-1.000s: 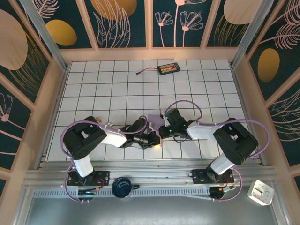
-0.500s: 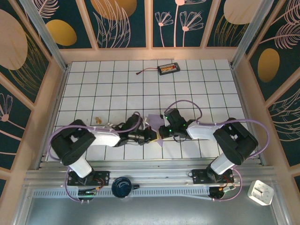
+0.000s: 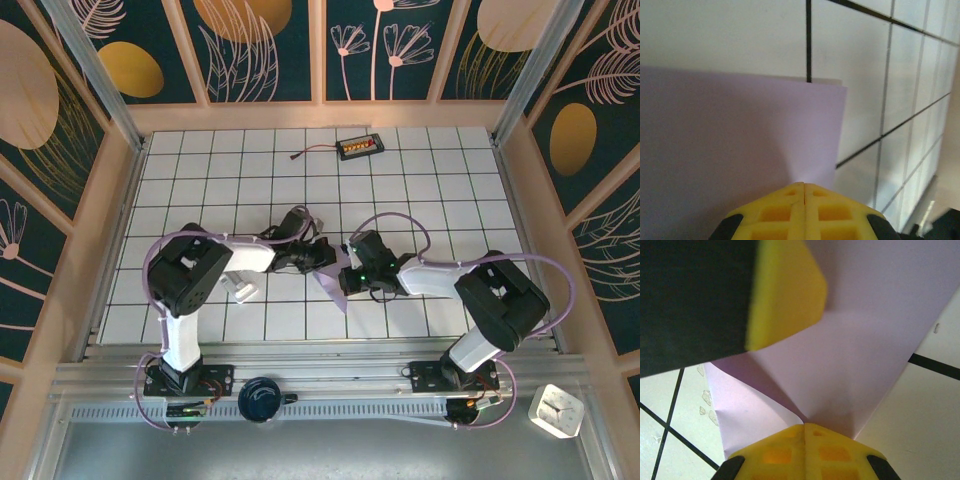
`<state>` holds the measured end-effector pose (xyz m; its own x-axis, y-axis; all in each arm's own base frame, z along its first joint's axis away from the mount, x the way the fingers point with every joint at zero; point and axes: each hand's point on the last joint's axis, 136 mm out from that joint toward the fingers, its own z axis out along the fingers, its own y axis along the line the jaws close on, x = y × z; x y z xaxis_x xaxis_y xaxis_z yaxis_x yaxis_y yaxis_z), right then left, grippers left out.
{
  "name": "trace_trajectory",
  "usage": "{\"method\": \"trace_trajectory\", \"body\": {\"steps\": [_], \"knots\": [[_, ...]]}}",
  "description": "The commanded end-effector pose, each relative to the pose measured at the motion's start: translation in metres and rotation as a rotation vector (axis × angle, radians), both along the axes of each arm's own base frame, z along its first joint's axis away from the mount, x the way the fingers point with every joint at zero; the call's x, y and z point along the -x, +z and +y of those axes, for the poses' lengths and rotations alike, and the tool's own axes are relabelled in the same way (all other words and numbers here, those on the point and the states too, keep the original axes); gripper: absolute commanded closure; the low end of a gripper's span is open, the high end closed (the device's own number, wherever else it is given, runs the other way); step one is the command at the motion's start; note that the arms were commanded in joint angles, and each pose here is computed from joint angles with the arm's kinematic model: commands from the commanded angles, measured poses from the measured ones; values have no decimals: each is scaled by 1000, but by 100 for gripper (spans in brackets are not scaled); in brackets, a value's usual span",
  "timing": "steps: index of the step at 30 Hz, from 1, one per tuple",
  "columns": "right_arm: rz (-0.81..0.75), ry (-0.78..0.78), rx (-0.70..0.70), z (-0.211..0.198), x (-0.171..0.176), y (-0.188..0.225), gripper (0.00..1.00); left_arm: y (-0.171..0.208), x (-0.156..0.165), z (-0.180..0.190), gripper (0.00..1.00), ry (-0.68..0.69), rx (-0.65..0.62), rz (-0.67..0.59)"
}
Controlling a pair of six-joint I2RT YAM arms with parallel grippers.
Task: Fold a paper plane with a square sheet of paper (pick it up from the middle)
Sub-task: Third fold the triangle at the center of the table.
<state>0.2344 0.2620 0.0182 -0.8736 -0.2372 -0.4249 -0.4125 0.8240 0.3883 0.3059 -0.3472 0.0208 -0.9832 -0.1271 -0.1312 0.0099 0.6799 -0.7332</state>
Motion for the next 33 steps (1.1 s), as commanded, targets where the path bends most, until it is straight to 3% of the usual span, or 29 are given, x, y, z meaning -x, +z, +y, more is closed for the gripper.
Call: {"method": "trace_trajectory", "body": {"steps": [1,15,33], "knots": [[60,27,73,-9,12,-11,100,-16,4,6,100,-77,-104,5],[29,57,69,1,-3,1,100,-48,17,14,100,-142,-168,57],[24,58,70,2,-10,3,100,-53,19,15,100,-154,-171,63]]}}
